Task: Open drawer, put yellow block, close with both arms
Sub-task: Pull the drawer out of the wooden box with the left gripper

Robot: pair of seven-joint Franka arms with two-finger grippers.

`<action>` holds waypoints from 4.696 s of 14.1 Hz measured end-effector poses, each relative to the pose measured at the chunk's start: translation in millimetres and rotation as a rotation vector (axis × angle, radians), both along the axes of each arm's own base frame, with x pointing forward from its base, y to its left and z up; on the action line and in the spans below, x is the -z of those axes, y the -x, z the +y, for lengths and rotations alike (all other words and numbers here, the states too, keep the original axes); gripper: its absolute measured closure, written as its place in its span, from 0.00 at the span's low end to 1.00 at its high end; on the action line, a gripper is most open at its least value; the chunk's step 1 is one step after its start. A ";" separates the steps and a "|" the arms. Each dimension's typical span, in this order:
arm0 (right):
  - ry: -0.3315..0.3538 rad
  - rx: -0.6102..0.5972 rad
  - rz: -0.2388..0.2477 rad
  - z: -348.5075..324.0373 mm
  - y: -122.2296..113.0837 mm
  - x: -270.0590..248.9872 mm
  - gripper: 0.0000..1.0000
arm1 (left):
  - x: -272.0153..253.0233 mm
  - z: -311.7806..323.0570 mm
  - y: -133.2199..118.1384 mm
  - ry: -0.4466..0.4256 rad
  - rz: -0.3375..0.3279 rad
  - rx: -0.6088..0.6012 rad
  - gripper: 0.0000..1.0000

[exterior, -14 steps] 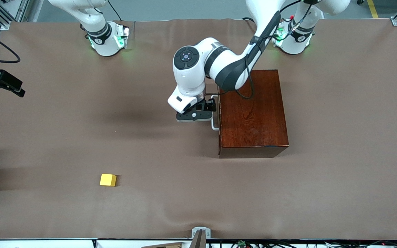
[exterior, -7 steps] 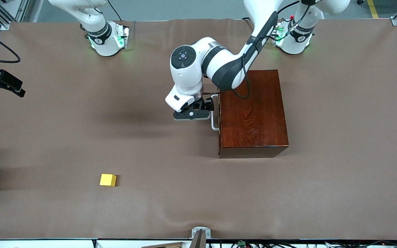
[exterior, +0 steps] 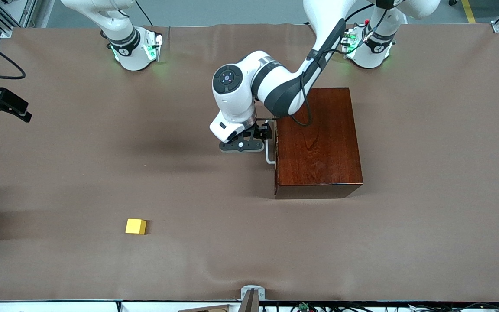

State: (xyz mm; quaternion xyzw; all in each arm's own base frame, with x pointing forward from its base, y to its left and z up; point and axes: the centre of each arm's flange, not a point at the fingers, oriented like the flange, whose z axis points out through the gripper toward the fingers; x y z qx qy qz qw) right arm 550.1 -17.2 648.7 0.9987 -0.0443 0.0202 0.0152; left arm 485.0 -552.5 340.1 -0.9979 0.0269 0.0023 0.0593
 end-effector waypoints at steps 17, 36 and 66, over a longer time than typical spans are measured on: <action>0.000 -0.001 -0.001 0.6 -0.1 -0.1 0.00 | 43.2 0.3 12.5 -0.120 0.044 0.042 0.00; -0.001 -0.005 0.022 3.0 0.3 4.3 0.00 | 39.6 -24.5 12.3 0.008 -0.079 -0.133 0.00; -0.001 -0.006 0.023 3.4 0.3 4.3 0.00 | 20.9 -97.1 47.2 0.375 -0.216 -0.159 0.00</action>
